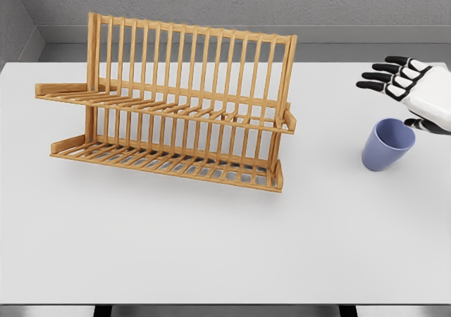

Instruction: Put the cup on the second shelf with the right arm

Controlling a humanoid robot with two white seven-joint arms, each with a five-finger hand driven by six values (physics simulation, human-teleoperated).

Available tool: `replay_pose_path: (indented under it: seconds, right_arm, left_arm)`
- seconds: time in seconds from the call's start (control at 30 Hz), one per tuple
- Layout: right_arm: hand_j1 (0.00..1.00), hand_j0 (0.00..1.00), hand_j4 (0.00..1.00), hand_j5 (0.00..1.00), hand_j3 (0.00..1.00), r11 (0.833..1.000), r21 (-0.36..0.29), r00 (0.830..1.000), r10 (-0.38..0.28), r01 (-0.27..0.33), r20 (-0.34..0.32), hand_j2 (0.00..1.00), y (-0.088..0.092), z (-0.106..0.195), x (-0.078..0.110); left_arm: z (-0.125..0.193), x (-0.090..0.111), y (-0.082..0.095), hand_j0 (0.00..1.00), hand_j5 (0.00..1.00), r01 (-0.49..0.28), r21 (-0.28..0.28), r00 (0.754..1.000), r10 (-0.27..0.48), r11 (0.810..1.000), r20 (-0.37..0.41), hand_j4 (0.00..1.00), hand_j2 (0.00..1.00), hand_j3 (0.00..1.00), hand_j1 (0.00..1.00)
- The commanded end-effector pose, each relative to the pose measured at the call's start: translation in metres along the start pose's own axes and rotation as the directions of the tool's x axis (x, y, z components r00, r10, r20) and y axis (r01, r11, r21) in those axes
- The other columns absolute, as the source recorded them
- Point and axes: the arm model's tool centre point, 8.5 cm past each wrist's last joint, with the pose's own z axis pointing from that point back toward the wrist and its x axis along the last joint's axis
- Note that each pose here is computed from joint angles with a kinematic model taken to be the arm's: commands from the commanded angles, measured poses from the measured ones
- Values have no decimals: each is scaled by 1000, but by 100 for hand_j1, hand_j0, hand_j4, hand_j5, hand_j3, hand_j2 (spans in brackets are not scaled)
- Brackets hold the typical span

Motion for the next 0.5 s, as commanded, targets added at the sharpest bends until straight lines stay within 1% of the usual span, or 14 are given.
replay_pose_path:
  seconds: [0.0,0.03,0.07,0.1,0.13,0.17,0.2,0.23,0.27,0.3,0.33,0.37,0.4,0.47]
  right_arm:
    - [100,100,100,100,100,1000,-9,1000,3,-3,6,100,-4,0,1]
    - [100,100,100,100,100,1000,-26,1000,13,-13,-6,100,-9,3,-2]
    - [100,100,100,100,100,998,-18,998,53,-53,-23,100,-23,11,-11]
    - [100,100,100,100,100,999,-16,998,43,-44,-37,100,-34,21,-18]
    - [100,100,100,100,100,1000,-14,999,2,-3,-51,100,-30,26,-22]
    - [100,100,100,100,100,1000,24,999,3,-2,-52,100,-27,28,-22]
    - [100,100,100,100,100,987,162,997,35,-23,-71,100,-29,33,-28]
    - [100,100,100,100,100,962,272,995,52,-25,-90,100,-33,39,-33]
    - [100,100,100,100,100,931,364,996,22,13,-92,100,-29,43,-33]
    - [100,100,100,100,100,911,412,996,6,31,-90,100,-26,44,-33]
    - [100,100,100,100,100,914,404,996,11,27,-91,100,-30,44,-34]
    - [100,100,100,100,100,919,391,996,-20,51,-83,100,-24,41,-31]
    - [100,100,100,100,100,921,384,996,-37,63,-76,100,-23,39,-29]
    - [100,100,100,100,100,926,373,997,-40,62,-68,100,-25,35,-29]
  left_arm:
    - [0,0,0,100,100,0,0,1000,0,1000,1,100,100,100,100]
    - [0,0,0,100,100,0,0,1000,0,1000,1,100,100,100,100]
    - [0,0,0,100,100,0,0,1000,0,1000,1,100,100,100,100]
    - [0,0,0,100,100,0,0,1000,0,1000,-1,100,100,100,100]
    - [0,0,0,100,100,0,0,1000,0,1000,-1,100,100,100,100]
    - [0,0,0,100,100,0,0,1000,0,1000,1,100,100,100,100]
    - [0,0,0,100,100,0,0,1000,0,1000,1,100,100,100,100]
    - [0,0,0,100,100,0,0,1000,0,1000,1,100,100,100,100]
    - [0,0,0,100,100,0,0,1000,0,1000,1,100,100,100,100]
    - [0,0,0,100,100,0,0,1000,0,1000,1,100,100,100,100]
    - [0,0,0,100,100,0,0,1000,0,1000,1,100,100,100,100]
    - [0,0,0,100,100,0,0,1000,0,1000,1,100,100,100,100]
    - [0,0,0,100,100,0,0,1000,0,1000,1,100,100,100,100]
    - [0,0,0,100,100,0,0,1000,0,1000,1,100,100,100,100]
